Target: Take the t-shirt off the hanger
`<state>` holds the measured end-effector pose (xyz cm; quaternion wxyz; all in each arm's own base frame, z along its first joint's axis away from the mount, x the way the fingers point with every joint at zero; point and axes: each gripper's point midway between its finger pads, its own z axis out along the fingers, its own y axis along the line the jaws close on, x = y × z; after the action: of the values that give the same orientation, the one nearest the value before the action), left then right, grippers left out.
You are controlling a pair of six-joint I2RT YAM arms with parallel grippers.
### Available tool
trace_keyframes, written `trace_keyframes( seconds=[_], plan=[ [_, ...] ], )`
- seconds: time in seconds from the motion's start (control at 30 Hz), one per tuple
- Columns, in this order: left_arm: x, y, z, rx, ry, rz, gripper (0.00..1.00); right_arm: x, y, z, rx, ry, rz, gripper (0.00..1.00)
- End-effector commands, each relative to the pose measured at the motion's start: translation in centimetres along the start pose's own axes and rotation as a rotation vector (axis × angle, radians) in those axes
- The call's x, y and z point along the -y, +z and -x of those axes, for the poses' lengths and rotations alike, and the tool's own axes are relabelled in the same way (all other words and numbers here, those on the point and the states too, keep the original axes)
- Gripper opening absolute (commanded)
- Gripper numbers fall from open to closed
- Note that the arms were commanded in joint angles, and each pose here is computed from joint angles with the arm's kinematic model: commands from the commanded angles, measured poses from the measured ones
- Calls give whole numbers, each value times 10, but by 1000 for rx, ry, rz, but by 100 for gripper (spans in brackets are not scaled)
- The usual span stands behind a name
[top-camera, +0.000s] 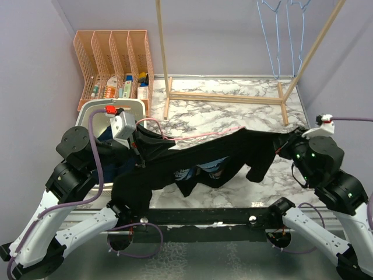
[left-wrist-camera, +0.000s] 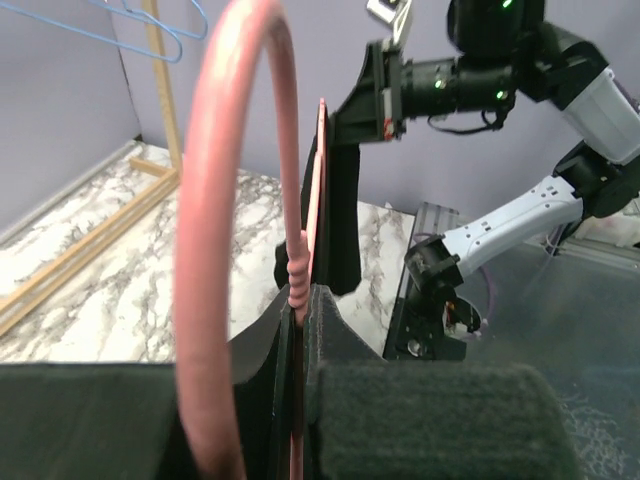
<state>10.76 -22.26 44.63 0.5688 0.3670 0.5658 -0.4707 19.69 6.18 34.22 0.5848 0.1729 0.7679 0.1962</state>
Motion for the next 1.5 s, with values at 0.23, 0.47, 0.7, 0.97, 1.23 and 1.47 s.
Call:
trace_keyframes(
  seconds=[0.23, 0.47, 0.7, 0.97, 1.23, 1.47],
  plan=[
    [1, 0, 32, 132, 64, 1, 0, 33, 25, -34, -63, -119, -143, 1],
    [-16, 50, -4, 38, -44, -95, 0, -30, 17, -62, -209, -261, 269, 31],
    [-27, 74, -23, -32, -61, -136, 0, -68, -28, -62, -321, -375, 549, 44],
    [-6, 81, -41, -101, -107, -333, 0, -112, -72, -42, -281, -438, 855, 44],
    [8, 73, -41, -104, -107, -409, 0, -133, -67, -34, -251, -478, 942, 52],
    [12, 71, -36, -86, -108, -425, 0, -139, -59, -66, -389, -491, 1038, 54]
  ],
)
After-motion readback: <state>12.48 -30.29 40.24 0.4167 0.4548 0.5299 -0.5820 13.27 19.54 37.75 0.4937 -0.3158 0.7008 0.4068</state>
